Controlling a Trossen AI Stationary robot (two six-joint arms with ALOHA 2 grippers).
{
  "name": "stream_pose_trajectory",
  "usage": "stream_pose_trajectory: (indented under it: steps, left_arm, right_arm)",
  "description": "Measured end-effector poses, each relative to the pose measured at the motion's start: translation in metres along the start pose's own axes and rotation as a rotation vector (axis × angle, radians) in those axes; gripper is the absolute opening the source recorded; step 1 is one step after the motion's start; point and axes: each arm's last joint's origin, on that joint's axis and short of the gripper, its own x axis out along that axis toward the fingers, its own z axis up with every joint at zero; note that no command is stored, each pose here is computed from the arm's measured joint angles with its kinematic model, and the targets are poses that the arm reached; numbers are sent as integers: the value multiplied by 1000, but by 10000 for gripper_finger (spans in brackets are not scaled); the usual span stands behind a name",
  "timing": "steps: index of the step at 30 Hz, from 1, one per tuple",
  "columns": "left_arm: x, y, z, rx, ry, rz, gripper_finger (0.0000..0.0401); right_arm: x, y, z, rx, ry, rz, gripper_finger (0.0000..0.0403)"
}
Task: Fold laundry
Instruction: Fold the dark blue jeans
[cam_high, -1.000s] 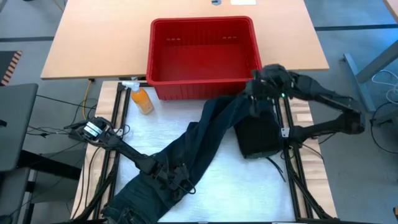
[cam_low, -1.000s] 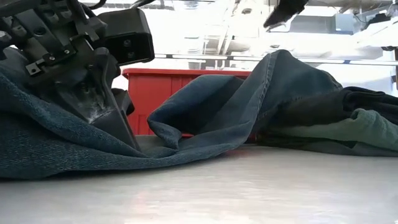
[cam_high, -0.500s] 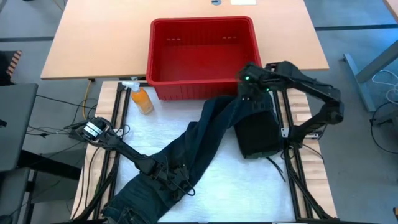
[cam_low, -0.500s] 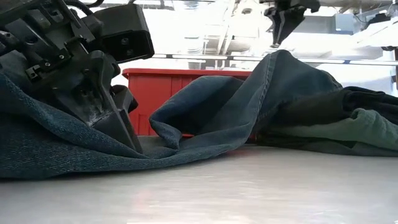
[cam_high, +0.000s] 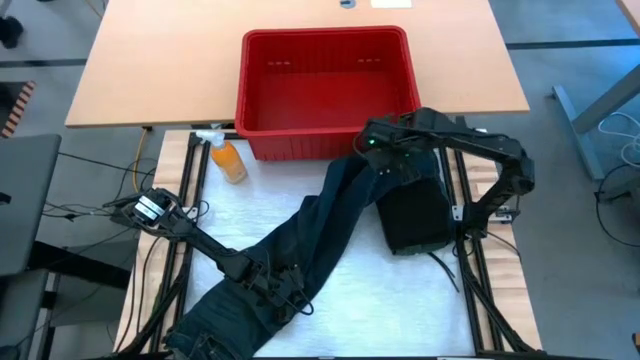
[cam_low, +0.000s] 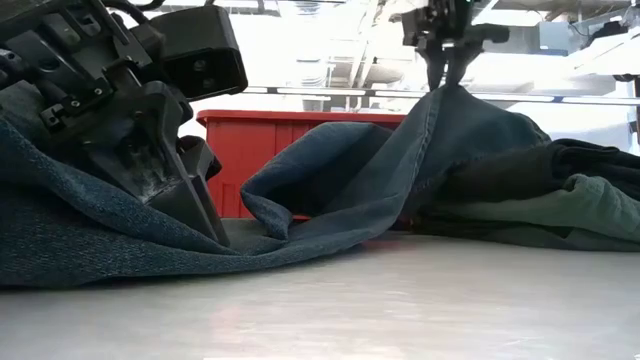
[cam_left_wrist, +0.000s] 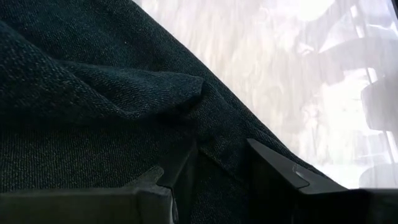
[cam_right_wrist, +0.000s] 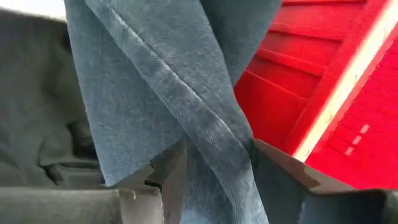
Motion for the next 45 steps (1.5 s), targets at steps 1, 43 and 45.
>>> stream_pose_trajectory:
  steps: [1,43,45]
  left_arm:
    - [0,0,0,-1,-3,-2,128]
    - [-8,-21,-17,-16,283,-351,128]
    - [-8,-21,-17,-27,286,-349,128]
  right_arm:
    - [3,0,2,-21,26,-4,198]
    - [24,200,-24,402,233,408,148]
    - [16,189,-25,441,209,322,160]
